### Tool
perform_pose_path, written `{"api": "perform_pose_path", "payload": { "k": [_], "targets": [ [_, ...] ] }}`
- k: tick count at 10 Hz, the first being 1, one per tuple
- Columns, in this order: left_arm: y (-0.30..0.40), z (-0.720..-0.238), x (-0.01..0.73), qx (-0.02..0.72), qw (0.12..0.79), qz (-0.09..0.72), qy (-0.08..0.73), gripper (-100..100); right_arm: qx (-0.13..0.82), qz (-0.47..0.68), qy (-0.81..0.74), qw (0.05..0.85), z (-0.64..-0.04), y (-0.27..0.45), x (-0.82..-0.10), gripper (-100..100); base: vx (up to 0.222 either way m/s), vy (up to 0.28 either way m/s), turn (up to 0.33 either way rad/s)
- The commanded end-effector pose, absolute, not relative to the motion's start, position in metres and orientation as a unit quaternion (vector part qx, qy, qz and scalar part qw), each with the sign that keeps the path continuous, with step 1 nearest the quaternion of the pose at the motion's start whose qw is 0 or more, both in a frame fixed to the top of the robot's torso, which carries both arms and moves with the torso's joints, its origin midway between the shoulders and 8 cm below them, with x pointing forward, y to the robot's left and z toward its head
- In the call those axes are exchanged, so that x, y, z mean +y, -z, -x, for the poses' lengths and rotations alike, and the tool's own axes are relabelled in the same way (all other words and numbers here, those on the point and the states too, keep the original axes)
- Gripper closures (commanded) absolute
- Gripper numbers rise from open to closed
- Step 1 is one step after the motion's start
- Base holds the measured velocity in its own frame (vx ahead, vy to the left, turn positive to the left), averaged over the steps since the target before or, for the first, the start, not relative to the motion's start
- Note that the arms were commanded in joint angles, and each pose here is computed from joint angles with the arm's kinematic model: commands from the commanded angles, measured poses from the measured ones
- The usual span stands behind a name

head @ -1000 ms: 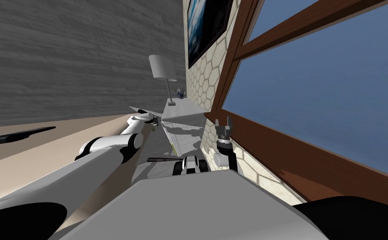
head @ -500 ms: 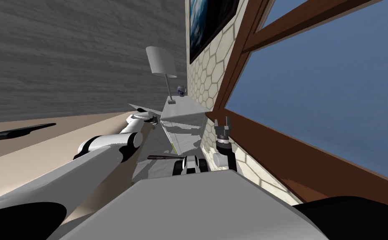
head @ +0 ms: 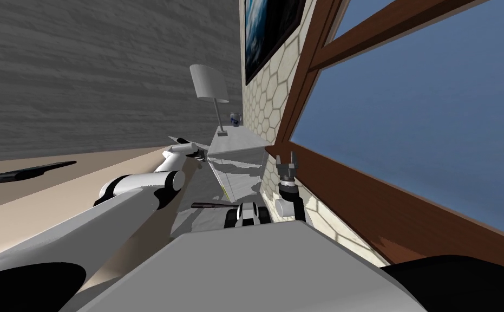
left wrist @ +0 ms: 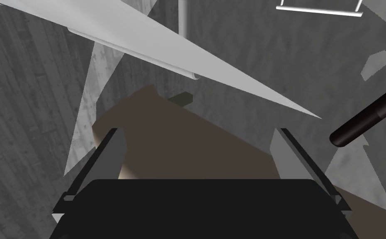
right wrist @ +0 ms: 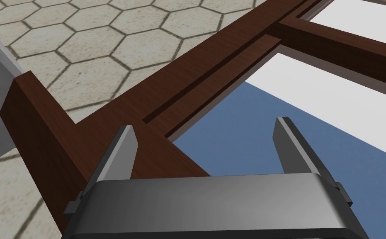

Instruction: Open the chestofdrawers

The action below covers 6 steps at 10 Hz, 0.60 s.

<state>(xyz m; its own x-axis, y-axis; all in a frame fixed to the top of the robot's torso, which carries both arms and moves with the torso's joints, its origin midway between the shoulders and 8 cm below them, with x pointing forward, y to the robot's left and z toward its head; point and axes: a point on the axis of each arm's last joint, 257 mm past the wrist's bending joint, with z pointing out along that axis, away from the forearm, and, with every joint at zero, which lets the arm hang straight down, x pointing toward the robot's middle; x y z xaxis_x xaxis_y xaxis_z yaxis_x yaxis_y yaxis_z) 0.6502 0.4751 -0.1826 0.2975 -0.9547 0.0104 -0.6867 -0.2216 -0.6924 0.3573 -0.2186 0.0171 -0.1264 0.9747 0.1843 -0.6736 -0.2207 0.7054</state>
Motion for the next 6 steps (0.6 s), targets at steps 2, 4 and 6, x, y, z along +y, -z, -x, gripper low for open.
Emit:
{"api": "perform_pose_path", "payload": {
  "k": [2,4,6],
  "targets": [
    [0.175,-0.651,0.477,0.549,0.301,0.747,0.225,100,0.235,-0.320,-0.713,0.578,-0.357,-0.017,-0.219,0,-0.005,-0.015,-0.009],
    [0.177,-0.652,0.476,0.548,0.301,0.747,0.226,100,0.236,-0.320,-0.715,0.576,-0.358,-0.017,-0.216,0,-0.033,-0.050,0.043],
    [0.170,-0.654,0.474,0.551,0.301,0.745,0.227,-100,0.239,-0.322,-0.717,0.571,-0.359,-0.015,-0.212,0,0.015,-0.060,-0.008]
  ]
}}
